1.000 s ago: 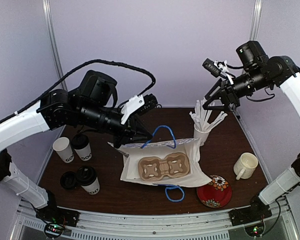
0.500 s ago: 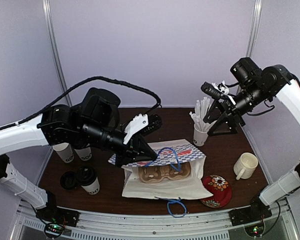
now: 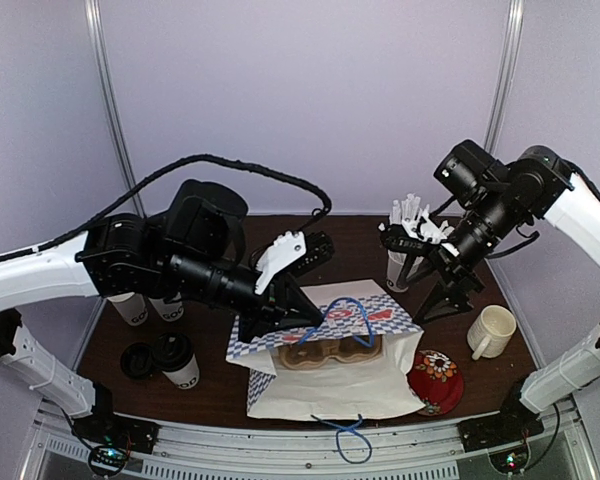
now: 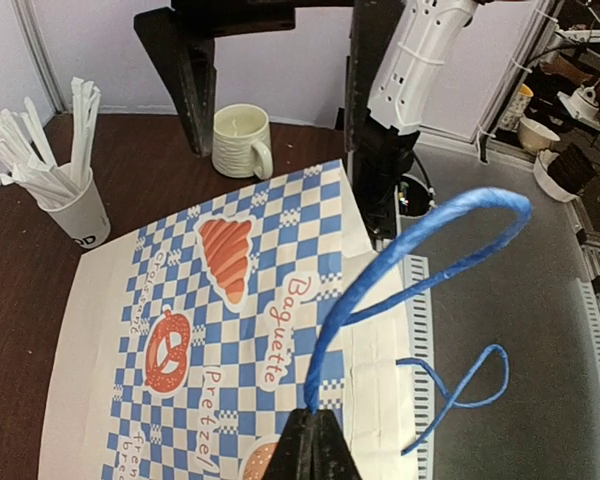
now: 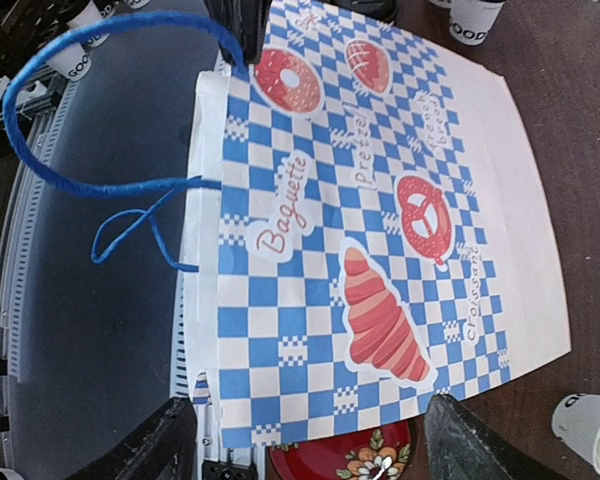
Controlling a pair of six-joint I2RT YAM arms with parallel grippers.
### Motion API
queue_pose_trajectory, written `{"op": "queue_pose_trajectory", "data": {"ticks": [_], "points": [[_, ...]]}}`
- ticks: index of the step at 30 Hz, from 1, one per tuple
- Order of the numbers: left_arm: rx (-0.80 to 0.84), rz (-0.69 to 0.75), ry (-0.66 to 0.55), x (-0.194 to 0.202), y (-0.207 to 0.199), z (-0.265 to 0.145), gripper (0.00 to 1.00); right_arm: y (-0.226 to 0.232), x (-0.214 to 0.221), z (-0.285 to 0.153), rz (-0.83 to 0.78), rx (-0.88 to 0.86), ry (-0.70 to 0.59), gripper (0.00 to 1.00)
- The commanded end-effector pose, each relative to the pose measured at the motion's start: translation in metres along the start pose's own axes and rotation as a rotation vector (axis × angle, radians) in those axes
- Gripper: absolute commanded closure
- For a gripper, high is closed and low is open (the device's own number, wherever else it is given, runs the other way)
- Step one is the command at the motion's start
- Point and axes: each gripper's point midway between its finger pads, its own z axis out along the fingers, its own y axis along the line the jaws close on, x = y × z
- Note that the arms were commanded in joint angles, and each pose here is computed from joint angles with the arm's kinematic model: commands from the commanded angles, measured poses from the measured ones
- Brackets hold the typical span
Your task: Pack the takeout coffee
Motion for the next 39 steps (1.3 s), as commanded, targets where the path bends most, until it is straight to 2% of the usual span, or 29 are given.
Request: {"op": "queue_pose_trajectory", "data": {"ticks": [1, 7, 13, 18, 19, 22, 25, 26, 28, 29, 32, 37, 38, 39], "points": [[-0.109, 0.047, -0.057, -0.022, 0.021, -0.001, 1.0, -0.023, -0.036, -0.016, -0.034, 0.148, -0.088, 0.18], [-0.215, 0.041, -0.078, -0.032, 0.046, -0.008, 1.0, -0.005, -0.076, 0.001, -0.087, 0.011, -0.135, 0.17], [-0.327, 0.038, -0.114, -0.037, 0.064, -0.023, 1.0, 0.013, -0.084, 0.012, -0.137, -0.057, -0.125, 0.15], [-0.339, 0.036, -0.123, -0.036, 0.066, -0.025, 1.0, -0.002, -0.099, 0.018, -0.067, -0.005, -0.155, 0.19], [-0.344, 0.036, -0.121, -0.036, 0.067, -0.026, 1.0, -0.005, -0.102, 0.018, -0.057, 0.005, -0.164, 0.22], [-0.354, 0.035, -0.128, -0.034, 0.067, -0.031, 1.0, -0.021, -0.107, 0.017, -0.011, 0.079, -0.174, 0.4], [-0.371, 0.029, -0.139, -0.033, 0.068, -0.038, 1.0, -0.037, -0.109, 0.011, 0.026, 0.158, -0.185, 0.79], [-0.378, 0.025, -0.139, -0.032, 0.068, -0.041, 1.0, -0.041, -0.111, 0.008, 0.035, 0.168, -0.193, 0.87], [-0.389, 0.016, -0.136, -0.031, 0.069, -0.045, 1.0, -0.047, -0.112, 0.006, 0.048, 0.183, -0.204, 0.96], [-0.394, 0.008, -0.127, -0.028, 0.069, -0.047, 0.89, -0.049, -0.113, 0.006, 0.05, 0.186, -0.205, 1.0], [-0.436, -0.044, -0.059, -0.014, 0.072, -0.061, 0.53, -0.051, -0.114, 0.007, 0.049, 0.192, -0.209, 1.0], [-0.624, -0.269, 0.194, 0.049, 0.083, -0.114, 0.29, -0.055, -0.115, 0.007, 0.044, 0.203, -0.206, 1.0], [-0.669, -0.321, 0.267, 0.068, 0.083, -0.126, 0.22, -0.056, -0.116, 0.007, 0.043, 0.208, -0.205, 1.0], [-0.7, -0.36, 0.341, 0.087, 0.081, -0.137, 0.07, -0.056, -0.116, 0.007, 0.041, 0.208, -0.203, 1.0]]}}
